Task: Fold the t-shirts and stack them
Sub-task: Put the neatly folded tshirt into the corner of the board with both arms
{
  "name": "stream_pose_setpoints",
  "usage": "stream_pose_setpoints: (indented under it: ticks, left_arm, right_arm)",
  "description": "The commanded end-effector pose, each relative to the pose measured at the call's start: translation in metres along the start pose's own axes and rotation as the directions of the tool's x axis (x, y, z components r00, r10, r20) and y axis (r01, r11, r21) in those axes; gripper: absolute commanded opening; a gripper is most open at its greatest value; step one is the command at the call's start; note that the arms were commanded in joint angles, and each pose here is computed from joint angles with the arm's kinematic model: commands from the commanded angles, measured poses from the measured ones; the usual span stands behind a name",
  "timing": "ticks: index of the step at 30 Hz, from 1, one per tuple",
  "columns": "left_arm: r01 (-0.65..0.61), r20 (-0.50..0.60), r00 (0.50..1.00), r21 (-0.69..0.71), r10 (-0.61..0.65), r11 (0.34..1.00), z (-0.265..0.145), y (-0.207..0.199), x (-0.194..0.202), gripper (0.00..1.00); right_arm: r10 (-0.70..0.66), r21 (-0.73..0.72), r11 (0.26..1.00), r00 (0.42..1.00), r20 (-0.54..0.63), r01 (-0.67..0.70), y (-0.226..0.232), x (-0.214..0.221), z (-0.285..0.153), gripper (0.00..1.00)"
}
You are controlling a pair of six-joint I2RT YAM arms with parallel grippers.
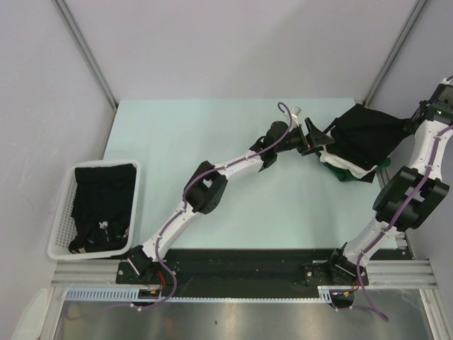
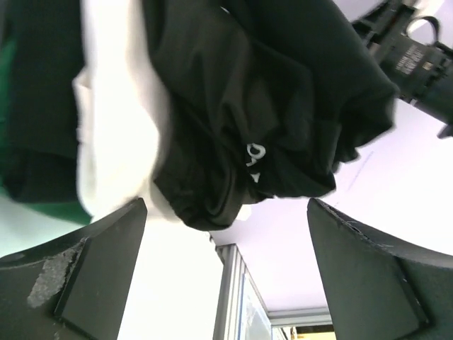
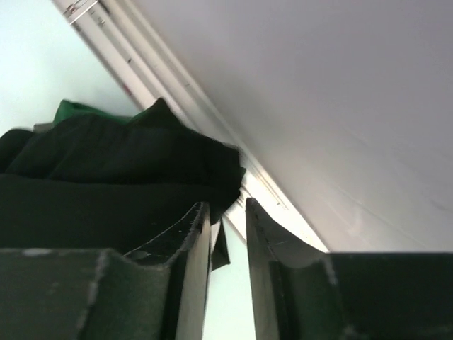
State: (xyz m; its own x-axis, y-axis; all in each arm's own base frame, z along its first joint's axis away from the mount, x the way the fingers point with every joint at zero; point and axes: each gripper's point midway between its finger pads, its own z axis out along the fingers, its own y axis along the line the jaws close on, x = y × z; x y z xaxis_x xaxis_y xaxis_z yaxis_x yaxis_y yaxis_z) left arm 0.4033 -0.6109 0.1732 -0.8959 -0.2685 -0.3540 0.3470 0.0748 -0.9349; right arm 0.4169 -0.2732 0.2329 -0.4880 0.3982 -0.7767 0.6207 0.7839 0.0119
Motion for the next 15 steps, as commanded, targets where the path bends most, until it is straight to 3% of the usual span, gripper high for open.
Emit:
stream_pose_setpoints:
  ticks: [1, 4, 7, 11, 12, 15]
  left_arm:
    - [-0.080, 0.028, 0.997, 0.055, 0.079, 0.995, -0.011, -0.062, -0.026, 0.99]
    - [-0.081, 0.025, 0.996, 0.054, 0.080, 0.995, -0.014, -0.062, -0.029, 0.99]
    - [-0.082, 0.021, 0.996, 0.060, 0.081, 0.995, -0.016, -0.065, -0.028, 1.00]
    - [-0.079, 0.011, 0.997, 0.065, 0.079, 0.995, -0.020, -0.067, -0.026, 1.00]
    - [-0.082, 0.011, 0.997, 0.069, 0.081, 0.994, -0.021, -0.067, -0.027, 1.00]
    - [-0.086, 0.002, 0.996, 0.067, 0.087, 0.994, -0.026, -0.068, -0.023, 0.99]
  right_arm:
    - [0.023, 0.065, 0.997, 0.988, 0.150, -0.033, -0.013, -0.047, -0.010, 0.34]
    - [0.016, 0.059, 0.998, 0.987, 0.161, -0.026, -0.008, -0.052, -0.016, 0.40]
    - [0.003, 0.056, 0.998, 0.985, 0.170, -0.013, -0.002, -0.055, -0.019, 0.66]
    - [0.000, 0.041, 0.999, 0.981, 0.192, -0.008, 0.006, -0.060, -0.031, 0.77]
    - [-0.007, 0.038, 0.999, 0.980, 0.201, -0.001, 0.008, -0.063, -0.035, 0.99]
    - [-0.021, 0.033, 0.999, 0.973, 0.231, 0.014, 0.015, -0.071, -0.049, 1.00]
